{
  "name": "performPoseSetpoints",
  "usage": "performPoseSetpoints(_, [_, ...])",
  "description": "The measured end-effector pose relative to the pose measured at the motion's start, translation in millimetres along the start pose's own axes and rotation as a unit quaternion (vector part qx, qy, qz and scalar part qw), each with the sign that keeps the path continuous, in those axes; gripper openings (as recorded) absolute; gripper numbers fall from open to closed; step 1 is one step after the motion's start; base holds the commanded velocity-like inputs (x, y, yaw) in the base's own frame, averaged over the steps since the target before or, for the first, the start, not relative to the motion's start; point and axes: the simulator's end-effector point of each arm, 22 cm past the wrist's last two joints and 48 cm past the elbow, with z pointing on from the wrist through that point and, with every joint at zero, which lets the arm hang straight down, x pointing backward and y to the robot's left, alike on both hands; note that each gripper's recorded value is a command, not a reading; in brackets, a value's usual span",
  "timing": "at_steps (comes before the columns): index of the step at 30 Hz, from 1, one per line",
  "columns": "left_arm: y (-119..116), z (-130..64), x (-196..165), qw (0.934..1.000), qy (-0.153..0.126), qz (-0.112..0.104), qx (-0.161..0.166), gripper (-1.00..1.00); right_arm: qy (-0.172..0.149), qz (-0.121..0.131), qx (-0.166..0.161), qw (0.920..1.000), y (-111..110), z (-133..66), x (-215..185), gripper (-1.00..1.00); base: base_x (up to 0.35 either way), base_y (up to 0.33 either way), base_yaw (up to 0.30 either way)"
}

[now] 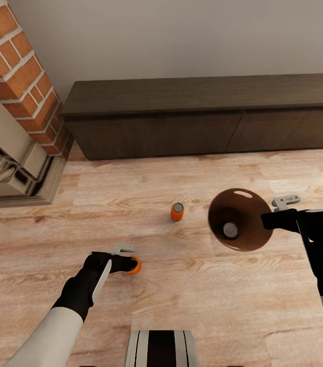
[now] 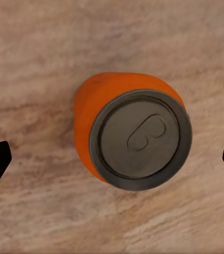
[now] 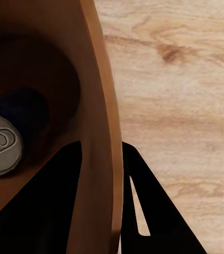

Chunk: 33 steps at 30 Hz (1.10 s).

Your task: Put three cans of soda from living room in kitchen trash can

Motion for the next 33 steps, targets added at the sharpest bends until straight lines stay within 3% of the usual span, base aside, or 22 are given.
performPoseSetpoints(23, [-2, 1.4, 1, 1.0, 0.0, 0.0, 0.004, 1.0, 0.001, -0.004, 0.0, 1.0, 3, 1.9, 0, -1.0, 0.0, 0.0, 0.0])
performPoseSetpoints(33, [-3, 1.3, 0, 1.0, 0.0, 0.0, 0.004, 1.0, -0.022, -0.001, 0.004, 0.9997, -3, -4.3, -26, -1.0, 0.0, 0.0, 0.0])
